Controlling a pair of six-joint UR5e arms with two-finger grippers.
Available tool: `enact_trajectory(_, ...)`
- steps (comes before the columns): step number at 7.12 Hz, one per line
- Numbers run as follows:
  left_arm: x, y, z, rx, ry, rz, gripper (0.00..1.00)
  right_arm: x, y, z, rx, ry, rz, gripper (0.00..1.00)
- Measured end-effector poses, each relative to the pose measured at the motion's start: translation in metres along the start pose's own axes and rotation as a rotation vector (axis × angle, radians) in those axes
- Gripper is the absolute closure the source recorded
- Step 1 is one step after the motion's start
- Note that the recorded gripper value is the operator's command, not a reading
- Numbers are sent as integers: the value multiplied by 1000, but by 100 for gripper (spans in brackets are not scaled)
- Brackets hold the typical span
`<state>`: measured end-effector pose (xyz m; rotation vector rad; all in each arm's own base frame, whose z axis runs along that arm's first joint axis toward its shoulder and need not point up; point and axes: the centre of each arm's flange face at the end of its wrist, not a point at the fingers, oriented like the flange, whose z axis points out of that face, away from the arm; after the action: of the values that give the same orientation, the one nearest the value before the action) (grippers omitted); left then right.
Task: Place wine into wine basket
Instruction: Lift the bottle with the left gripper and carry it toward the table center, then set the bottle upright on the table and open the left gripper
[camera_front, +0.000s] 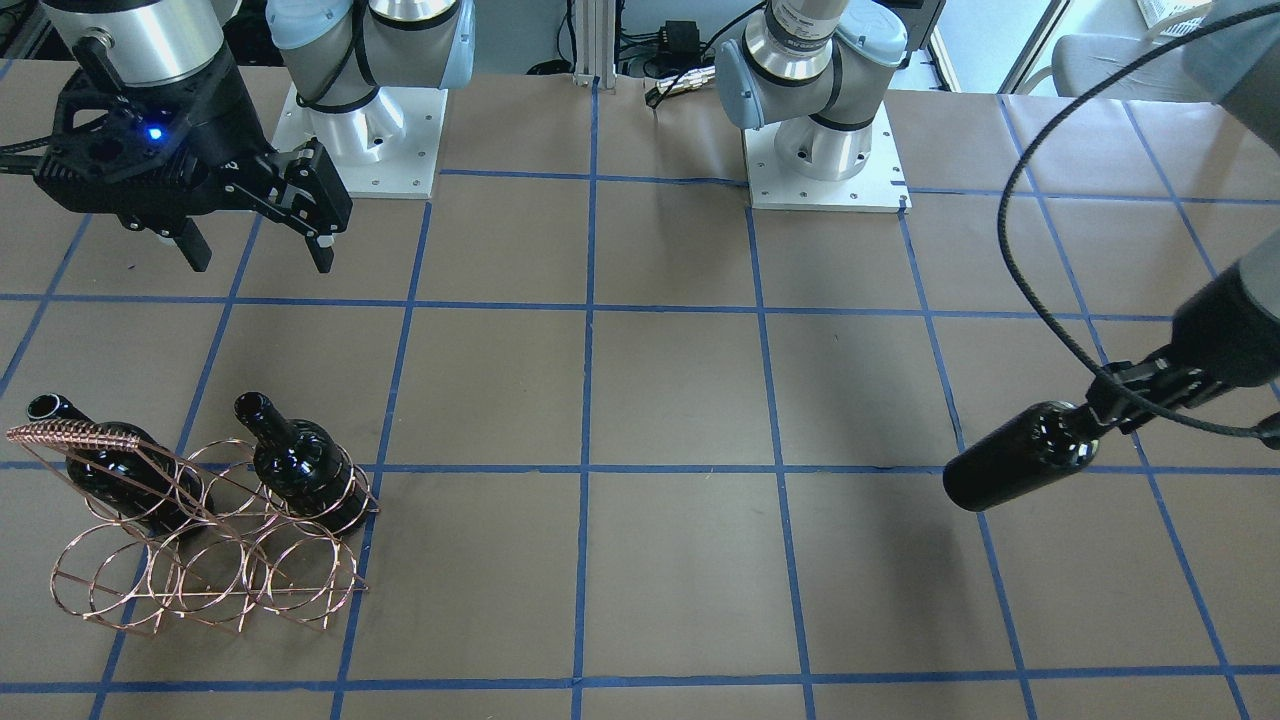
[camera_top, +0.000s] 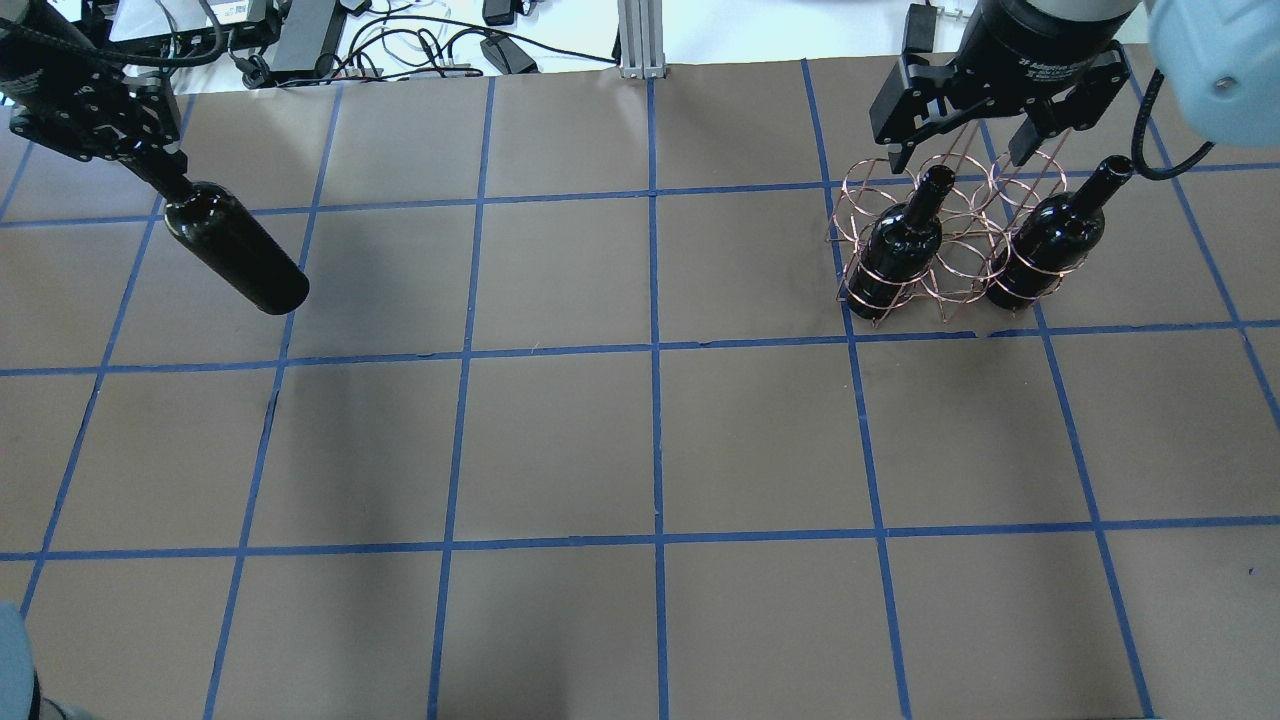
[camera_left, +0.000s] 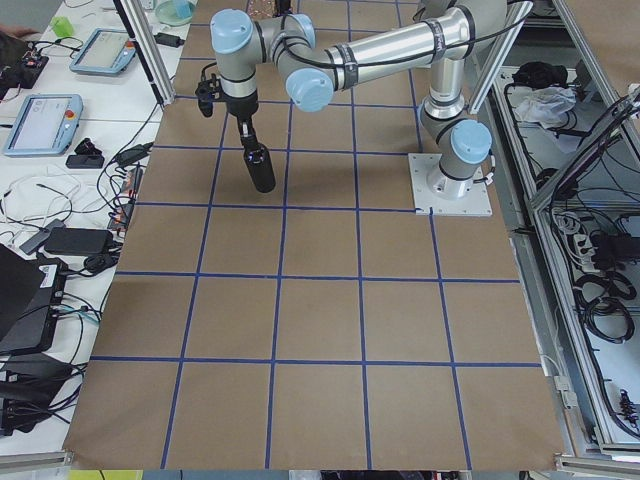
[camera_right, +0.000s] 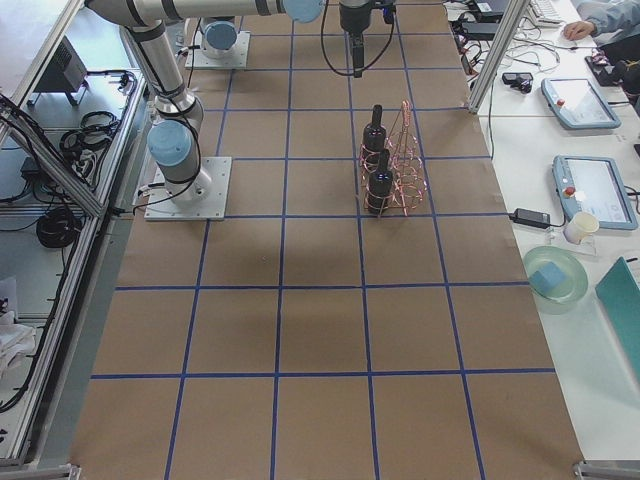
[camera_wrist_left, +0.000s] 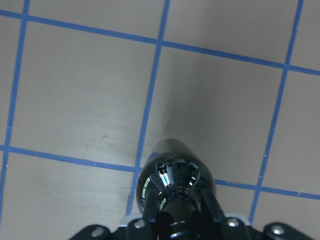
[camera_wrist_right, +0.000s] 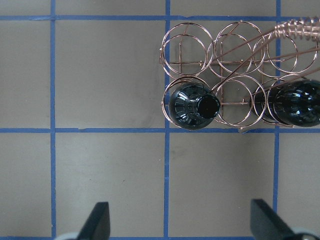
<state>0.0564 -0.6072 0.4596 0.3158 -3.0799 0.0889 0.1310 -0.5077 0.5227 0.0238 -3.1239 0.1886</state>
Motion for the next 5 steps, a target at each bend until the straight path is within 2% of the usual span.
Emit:
enact_trajectory(2,69,40,5,-7,0,-32,100,0,0,0,0,0,-1,0)
enact_trajectory(5,143,99,30,27,-4,-62,100,0,1,-1,0,0,2,0)
